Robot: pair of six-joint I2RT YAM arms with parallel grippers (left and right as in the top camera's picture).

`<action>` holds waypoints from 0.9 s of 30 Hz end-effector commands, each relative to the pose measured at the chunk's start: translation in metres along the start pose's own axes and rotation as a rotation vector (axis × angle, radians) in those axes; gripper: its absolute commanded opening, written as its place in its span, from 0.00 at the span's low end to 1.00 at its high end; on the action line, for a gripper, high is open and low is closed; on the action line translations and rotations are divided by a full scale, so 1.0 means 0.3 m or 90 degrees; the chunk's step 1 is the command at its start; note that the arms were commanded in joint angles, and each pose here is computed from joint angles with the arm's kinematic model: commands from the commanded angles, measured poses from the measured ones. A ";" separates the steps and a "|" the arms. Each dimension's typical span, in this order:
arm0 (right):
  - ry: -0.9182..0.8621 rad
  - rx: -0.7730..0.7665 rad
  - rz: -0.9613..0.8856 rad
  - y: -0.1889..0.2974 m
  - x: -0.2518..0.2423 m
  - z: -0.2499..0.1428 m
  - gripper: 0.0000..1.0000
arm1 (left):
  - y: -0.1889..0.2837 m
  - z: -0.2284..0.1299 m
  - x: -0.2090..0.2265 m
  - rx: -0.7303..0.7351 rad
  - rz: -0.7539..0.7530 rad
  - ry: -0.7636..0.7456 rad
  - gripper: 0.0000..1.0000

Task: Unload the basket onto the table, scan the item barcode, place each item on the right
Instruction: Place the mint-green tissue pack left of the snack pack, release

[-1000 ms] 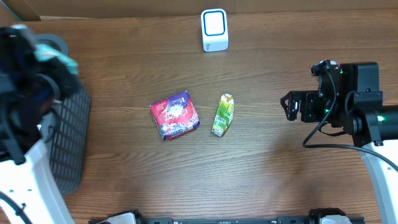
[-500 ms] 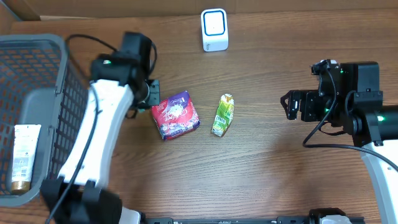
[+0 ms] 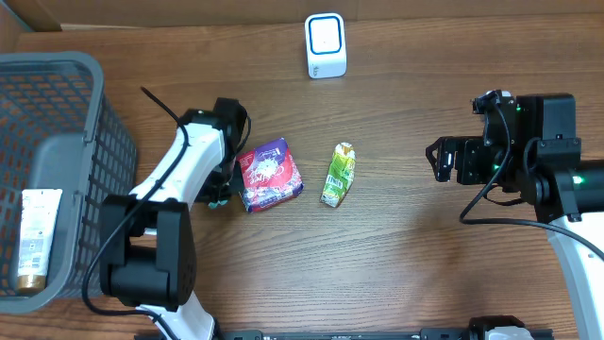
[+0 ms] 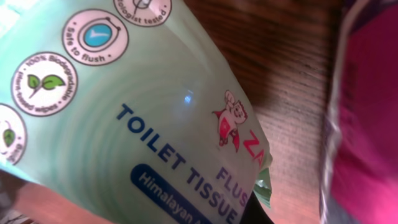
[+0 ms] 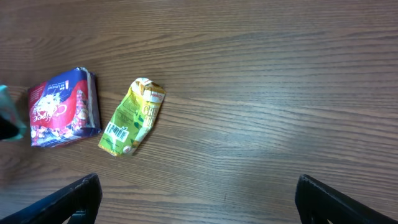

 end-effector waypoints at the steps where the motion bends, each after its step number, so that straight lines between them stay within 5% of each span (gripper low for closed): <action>1: 0.008 -0.017 -0.003 0.017 0.007 0.021 1.00 | -0.054 -0.019 -0.046 0.021 -0.043 -0.038 0.04; 10: 0.007 -0.014 -0.002 0.017 0.007 0.018 1.00 | 0.000 -0.023 -0.251 -0.027 -0.268 -0.225 0.04; 14: 0.007 -0.012 -0.002 0.017 0.007 0.016 1.00 | 0.009 -0.042 -0.278 -0.033 -0.269 -0.251 0.05; 16: 0.007 -0.012 -0.002 0.017 0.007 0.016 1.00 | 0.008 -0.047 -0.274 -0.029 -0.260 -0.253 0.17; 19: 0.007 -0.012 -0.002 0.017 0.007 0.016 1.00 | 0.014 -0.046 -0.258 -0.022 -0.244 -0.250 0.47; 25: 0.007 -0.013 -0.002 0.017 0.007 0.017 1.00 | 0.259 0.057 -0.199 -0.118 -0.228 -0.226 0.55; 27: 0.007 -0.013 -0.002 0.017 0.007 0.017 1.00 | 0.389 0.090 -0.164 -0.173 -0.229 -0.209 0.69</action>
Point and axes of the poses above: each gripper's point midway between its finger pads, its own y axis back along the fingers, its own x axis along the line the jaws close on, z = x × y, the point moved 7 cm from there along y, back along the fingers, and after that the axes turned 7 degrees about y, right-handed, at the moved point
